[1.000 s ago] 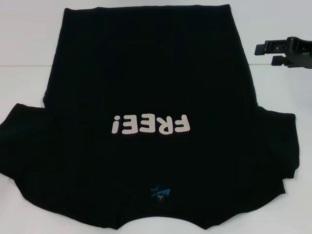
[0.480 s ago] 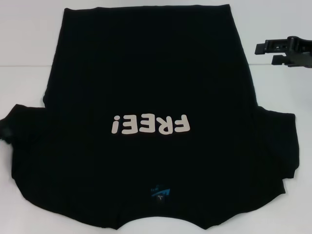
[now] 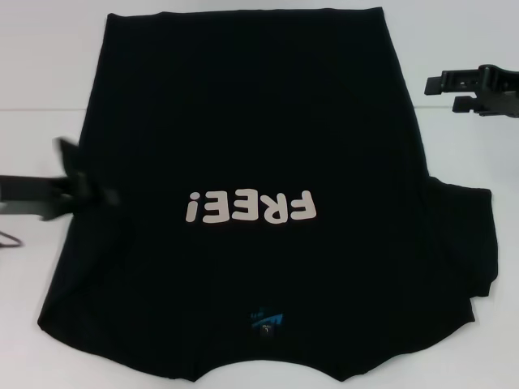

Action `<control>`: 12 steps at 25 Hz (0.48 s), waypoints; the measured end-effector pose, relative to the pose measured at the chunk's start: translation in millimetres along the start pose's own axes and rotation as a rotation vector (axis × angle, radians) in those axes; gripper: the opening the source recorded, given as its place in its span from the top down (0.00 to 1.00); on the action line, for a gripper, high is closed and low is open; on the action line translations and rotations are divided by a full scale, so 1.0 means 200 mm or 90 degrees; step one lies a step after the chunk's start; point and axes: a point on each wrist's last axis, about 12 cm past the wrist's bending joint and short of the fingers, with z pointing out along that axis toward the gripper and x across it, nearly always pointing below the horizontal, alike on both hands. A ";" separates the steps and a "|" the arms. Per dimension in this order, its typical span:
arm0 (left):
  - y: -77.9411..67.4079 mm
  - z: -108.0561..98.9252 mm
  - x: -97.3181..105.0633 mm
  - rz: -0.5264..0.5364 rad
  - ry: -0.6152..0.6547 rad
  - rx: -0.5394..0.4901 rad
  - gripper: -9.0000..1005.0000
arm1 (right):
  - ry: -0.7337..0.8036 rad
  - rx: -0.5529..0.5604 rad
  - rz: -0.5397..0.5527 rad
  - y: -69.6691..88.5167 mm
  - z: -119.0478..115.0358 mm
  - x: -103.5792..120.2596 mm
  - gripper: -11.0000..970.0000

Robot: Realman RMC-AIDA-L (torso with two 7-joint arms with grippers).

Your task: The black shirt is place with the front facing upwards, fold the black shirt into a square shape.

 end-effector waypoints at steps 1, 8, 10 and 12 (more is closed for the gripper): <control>-0.03 0.03 0.00 0.017 0.017 0.002 0.98 | 0.000 0.000 0.001 0.00 0.00 0.00 0.28; -0.13 0.13 0.02 0.111 0.102 -0.019 0.97 | -0.001 0.004 0.002 -0.01 -0.01 0.00 0.28; -0.10 0.07 0.00 0.091 0.076 -0.007 0.96 | -0.001 0.005 0.002 -0.02 -0.01 0.00 0.28; -0.05 -0.02 -0.02 0.058 0.024 0.013 0.92 | 0.001 0.005 0.003 -0.02 -0.01 0.01 0.28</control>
